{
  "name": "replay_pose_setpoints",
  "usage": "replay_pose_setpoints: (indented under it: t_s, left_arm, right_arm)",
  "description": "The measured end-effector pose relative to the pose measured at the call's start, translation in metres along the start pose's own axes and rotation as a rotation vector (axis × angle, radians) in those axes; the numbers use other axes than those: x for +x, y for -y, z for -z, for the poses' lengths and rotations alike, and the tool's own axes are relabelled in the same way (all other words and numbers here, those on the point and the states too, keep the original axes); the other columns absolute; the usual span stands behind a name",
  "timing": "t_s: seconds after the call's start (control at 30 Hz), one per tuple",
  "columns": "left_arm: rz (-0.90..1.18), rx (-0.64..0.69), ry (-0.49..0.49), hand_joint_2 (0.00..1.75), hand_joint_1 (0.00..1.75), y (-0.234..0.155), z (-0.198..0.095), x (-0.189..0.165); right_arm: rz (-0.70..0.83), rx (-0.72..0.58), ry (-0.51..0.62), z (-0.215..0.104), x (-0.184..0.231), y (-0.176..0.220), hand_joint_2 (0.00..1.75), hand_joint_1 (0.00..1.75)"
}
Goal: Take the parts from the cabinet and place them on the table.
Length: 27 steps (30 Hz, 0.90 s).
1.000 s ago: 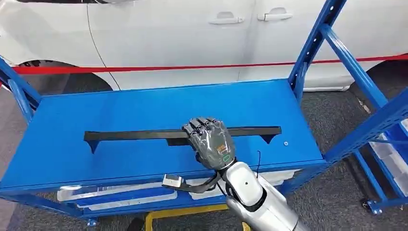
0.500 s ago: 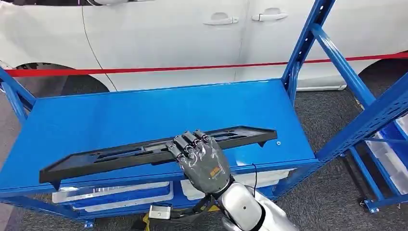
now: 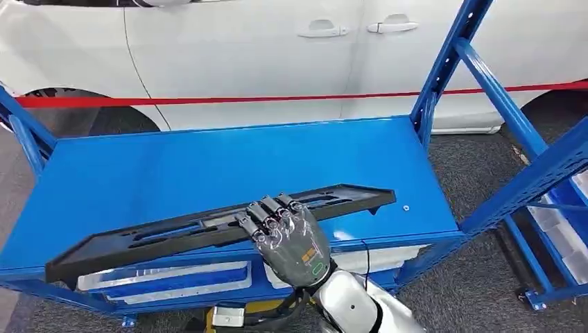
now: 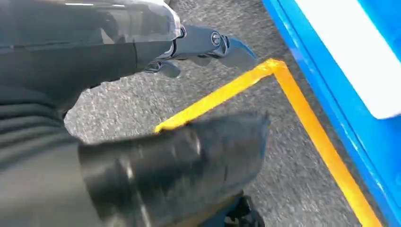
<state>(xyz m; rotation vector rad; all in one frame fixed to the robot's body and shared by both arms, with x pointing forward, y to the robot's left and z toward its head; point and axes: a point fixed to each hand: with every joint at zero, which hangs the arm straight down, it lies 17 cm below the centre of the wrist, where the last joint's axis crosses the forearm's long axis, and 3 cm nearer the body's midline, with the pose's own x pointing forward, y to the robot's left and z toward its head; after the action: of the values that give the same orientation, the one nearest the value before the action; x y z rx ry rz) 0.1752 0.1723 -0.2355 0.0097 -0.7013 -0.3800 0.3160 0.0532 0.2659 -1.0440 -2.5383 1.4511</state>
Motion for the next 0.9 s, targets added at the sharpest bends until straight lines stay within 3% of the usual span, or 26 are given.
replay_pose_setpoints:
  t_s: [0.9]
  left_arm:
    - [0.069,0.1,-0.074,1.75,0.0,-0.018,0.0,-0.016]
  right_arm:
    - [0.044,0.041,-0.057,-0.017,0.001,-0.016,1.75,1.75]
